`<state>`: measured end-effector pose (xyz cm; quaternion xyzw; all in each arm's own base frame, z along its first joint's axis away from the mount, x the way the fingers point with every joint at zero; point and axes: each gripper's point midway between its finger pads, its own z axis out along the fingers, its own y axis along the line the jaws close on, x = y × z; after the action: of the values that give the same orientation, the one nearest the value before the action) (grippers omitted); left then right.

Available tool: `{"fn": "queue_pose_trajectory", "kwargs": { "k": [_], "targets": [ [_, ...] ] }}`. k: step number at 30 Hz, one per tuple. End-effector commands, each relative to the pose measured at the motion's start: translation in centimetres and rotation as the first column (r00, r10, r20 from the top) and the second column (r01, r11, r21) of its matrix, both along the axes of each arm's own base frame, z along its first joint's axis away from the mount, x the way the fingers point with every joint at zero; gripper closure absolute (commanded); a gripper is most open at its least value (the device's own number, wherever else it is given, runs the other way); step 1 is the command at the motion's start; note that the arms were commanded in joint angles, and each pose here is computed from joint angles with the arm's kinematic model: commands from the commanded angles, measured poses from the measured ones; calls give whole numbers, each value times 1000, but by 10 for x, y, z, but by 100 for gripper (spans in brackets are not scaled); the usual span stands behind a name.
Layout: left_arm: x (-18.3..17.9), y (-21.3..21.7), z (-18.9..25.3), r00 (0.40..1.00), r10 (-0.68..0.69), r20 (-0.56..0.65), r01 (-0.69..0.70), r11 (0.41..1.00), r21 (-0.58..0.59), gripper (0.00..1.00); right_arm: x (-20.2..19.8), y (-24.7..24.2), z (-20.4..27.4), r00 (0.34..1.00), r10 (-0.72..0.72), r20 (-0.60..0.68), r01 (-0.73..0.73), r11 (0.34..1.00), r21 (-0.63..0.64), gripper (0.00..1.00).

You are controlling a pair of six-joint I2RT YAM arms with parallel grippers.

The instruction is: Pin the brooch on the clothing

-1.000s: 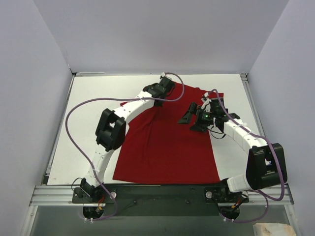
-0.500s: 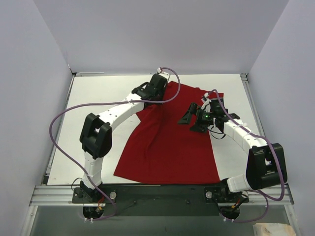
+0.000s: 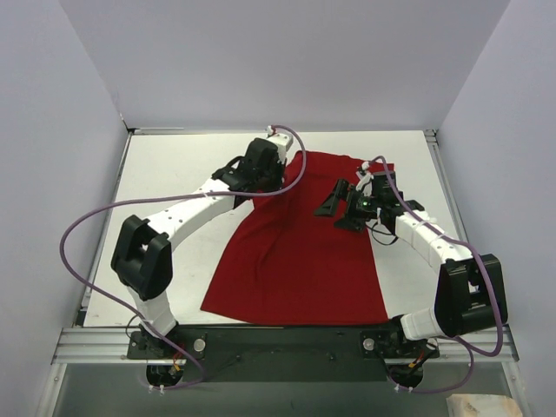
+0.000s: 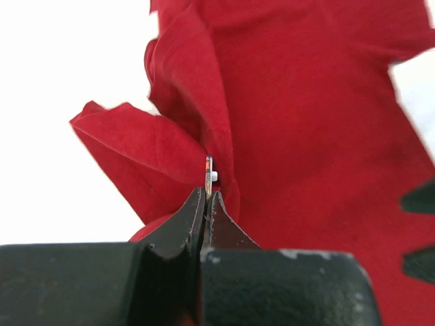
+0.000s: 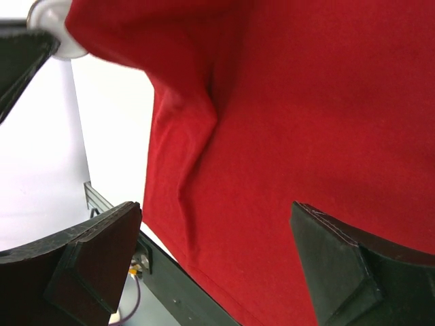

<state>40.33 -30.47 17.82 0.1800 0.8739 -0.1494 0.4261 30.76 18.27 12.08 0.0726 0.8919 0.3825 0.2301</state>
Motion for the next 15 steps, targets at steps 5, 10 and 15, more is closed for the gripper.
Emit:
{"fn": "queue_pose_trajectory", "kwargs": {
  "k": [5,10,15],
  "targets": [
    [-16,-15,75,986,-69,154,102,969,-224,100,27,31,53,993,26,117,-36,995,89,11],
    [-27,-18,84,982,-100,157,138,958,-253,100,35,50,68,991,40,129,-55,992,115,17],
    [-37,-22,92,976,-138,167,181,943,-281,100,43,64,80,989,39,143,-60,987,149,25]
  ]
}}
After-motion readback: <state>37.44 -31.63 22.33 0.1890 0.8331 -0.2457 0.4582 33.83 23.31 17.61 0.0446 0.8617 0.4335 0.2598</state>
